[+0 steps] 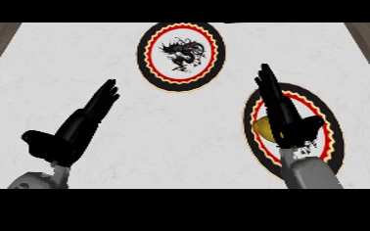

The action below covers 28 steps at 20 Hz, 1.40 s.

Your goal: Pick the lemon from the plate and place it in the plate

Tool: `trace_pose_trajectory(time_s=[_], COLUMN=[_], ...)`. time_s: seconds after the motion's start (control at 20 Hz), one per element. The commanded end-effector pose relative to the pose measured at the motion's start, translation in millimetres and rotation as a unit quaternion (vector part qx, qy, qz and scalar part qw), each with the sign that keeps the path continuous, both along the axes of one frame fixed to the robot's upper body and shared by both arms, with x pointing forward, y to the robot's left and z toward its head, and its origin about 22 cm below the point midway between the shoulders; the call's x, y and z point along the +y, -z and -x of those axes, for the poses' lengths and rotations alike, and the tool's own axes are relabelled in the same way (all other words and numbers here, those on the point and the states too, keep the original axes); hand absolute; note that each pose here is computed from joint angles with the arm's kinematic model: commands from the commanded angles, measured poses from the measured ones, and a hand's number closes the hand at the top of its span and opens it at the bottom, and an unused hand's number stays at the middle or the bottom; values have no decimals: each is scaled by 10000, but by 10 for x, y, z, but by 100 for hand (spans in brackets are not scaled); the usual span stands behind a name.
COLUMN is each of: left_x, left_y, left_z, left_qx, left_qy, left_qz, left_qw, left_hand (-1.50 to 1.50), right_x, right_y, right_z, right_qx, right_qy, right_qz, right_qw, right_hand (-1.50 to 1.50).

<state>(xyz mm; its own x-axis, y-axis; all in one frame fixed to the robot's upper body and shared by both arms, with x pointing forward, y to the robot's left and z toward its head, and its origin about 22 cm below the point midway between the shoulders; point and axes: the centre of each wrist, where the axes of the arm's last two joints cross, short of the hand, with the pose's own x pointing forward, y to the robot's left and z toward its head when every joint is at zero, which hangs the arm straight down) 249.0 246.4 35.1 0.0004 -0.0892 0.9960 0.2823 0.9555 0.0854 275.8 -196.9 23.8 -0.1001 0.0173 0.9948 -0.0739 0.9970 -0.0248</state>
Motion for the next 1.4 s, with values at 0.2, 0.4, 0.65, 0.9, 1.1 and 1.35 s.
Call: trace_pose_trajectory(time_s=[0.2,0.4,0.65,0.9,1.1,1.35], left_x=[108,150,314,324,340,441], left_y=[-430,-423,-697,-726,-593,-713], left_z=[-251,-300,-486,-396,-565,-492], left_qx=[-976,-884,-1121,-1161,-1106,-1089], left_qy=[-231,-435,-1070,-1153,-1143,-1098], left_qz=[-434,-472,-619,-613,-601,-592], left_qw=[9940,9940,9860,9846,9854,9862], left_hand=[0,0,0,0,0,0], right_x=[1001,779,122,-243,-223,-178], right_y=[-177,-582,96,5,-654,-1232], right_z=[392,249,732,566,147,116], right_qx=[-250,-1719,-857,-1261,-1944,-2119], right_qy=[-4751,-5228,-5815,-5688,-5605,-5309], right_qz=[600,3609,2247,1531,1858,3605], right_qw=[8775,7529,7772,7982,7833,7371], right_hand=[150,150,-150,-150,-150,-150])
